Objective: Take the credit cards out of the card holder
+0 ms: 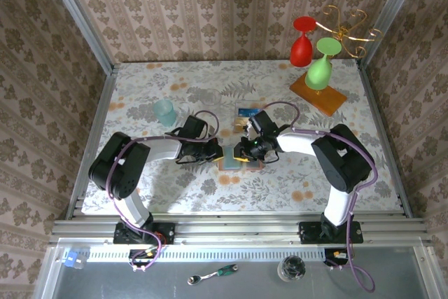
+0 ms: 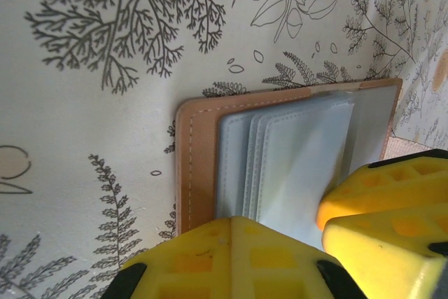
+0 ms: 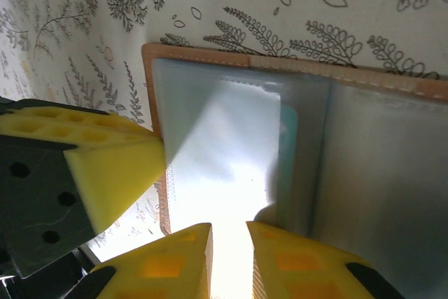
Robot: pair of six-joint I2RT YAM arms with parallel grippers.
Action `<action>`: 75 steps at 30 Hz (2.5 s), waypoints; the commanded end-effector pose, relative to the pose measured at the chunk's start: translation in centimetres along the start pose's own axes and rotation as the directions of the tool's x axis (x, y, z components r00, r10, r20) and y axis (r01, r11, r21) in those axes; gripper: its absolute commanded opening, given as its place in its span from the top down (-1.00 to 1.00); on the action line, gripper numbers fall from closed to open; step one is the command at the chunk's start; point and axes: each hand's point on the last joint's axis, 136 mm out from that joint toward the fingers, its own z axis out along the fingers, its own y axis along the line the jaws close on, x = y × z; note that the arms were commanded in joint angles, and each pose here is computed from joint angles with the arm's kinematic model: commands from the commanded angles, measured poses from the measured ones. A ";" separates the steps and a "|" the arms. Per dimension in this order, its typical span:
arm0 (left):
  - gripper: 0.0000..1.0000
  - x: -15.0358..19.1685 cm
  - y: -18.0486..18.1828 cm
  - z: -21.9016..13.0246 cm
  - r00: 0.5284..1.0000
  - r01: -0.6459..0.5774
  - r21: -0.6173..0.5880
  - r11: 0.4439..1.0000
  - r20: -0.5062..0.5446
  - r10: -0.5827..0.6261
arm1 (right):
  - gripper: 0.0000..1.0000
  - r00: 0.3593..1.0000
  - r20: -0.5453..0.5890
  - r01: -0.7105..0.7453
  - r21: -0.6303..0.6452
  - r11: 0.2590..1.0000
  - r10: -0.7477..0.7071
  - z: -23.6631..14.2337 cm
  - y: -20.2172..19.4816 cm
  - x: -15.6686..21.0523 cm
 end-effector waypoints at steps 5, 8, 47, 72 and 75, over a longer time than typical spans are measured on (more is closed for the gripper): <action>0.94 0.6 1.8 -0.2 1.000 0.003 -0.037 0.999 -0.009 -0.004 | 0.58 1.000 0.016 -0.005 0.047 0.999 0.004 -0.8 -0.9 -0.2; 0.94 0.5 1.9 -0.4 1.000 0.004 -0.037 0.999 -0.003 -0.004 | 0.58 1.000 0.021 -0.010 0.048 0.999 0.009 -1.1 -1.2 -0.3; 0.42 0.0 -3.1 0.4 1.000 0.015 0.159 0.987 0.023 -0.019 | 0.60 1.000 0.006 -0.027 0.024 0.999 0.027 -0.7 -1.4 -0.2; 0.32 -0.1 -8.2 2.3 0.999 -0.045 0.210 0.977 -0.003 0.047 | 0.44 0.986 0.166 0.014 0.116 0.993 -0.034 -8.2 -1.6 -1.9; 0.31 -0.2 -8.7 2.9 0.999 -0.049 0.212 0.976 -0.011 0.052 | 0.44 0.984 0.173 0.015 0.122 0.992 -0.036 -8.9 -1.7 -1.8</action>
